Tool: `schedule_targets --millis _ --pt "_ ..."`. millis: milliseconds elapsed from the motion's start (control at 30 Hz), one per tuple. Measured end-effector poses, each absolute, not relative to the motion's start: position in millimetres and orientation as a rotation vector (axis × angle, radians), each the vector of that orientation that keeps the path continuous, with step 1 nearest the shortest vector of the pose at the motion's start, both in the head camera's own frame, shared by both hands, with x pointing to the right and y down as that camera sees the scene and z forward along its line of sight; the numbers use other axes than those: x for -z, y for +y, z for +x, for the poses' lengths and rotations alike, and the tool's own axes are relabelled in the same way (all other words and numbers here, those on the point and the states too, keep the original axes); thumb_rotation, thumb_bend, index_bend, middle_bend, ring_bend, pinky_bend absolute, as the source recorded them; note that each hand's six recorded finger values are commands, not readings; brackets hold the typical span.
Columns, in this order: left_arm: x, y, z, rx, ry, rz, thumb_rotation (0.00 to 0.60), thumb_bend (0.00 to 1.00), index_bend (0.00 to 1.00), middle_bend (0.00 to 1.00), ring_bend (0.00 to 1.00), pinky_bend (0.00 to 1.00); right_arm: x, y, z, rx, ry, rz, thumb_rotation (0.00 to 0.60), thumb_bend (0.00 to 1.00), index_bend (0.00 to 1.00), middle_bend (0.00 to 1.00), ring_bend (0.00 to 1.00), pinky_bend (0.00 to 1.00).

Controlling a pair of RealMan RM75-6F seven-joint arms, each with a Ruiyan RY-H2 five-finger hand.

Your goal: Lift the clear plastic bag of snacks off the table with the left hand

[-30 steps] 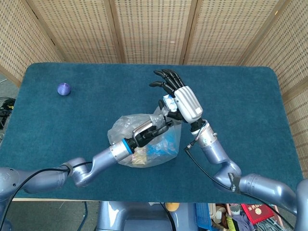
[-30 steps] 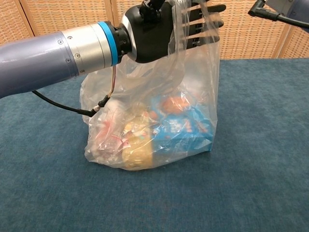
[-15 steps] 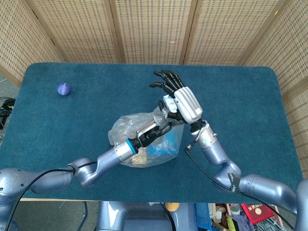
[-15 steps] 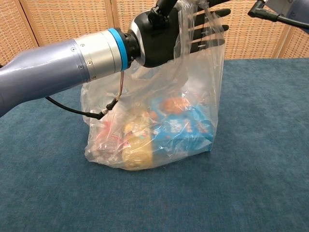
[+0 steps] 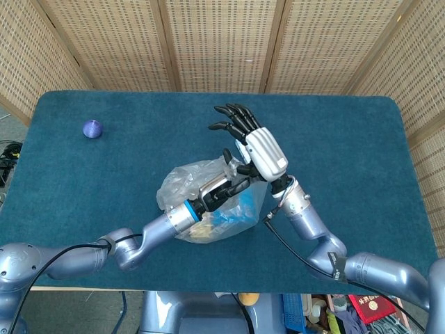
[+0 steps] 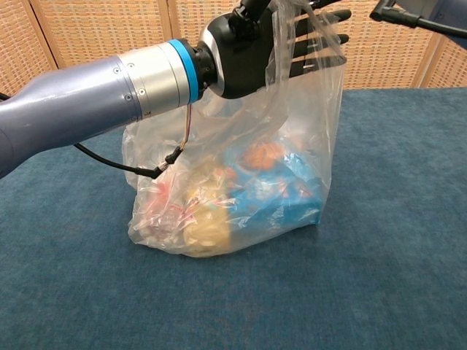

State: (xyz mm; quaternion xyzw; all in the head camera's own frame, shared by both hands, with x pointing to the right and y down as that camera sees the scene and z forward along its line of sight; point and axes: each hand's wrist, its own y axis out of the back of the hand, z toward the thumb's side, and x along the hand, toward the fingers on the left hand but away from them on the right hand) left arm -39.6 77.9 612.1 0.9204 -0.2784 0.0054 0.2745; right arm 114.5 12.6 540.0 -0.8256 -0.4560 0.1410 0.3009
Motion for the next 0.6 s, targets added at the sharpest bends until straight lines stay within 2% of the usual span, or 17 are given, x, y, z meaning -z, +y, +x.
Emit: schedule_targets --millis 600 --pt "-611.2 69.8 -45.1 -0.031 -0.779 2.479 0.236 0.35 0.16 0.01 0.06 0.03 -534.9 14.2 107.3 -0.378 -1.183 -2.203 0.600 0.65 0.26 0.12 0.00 0.00"
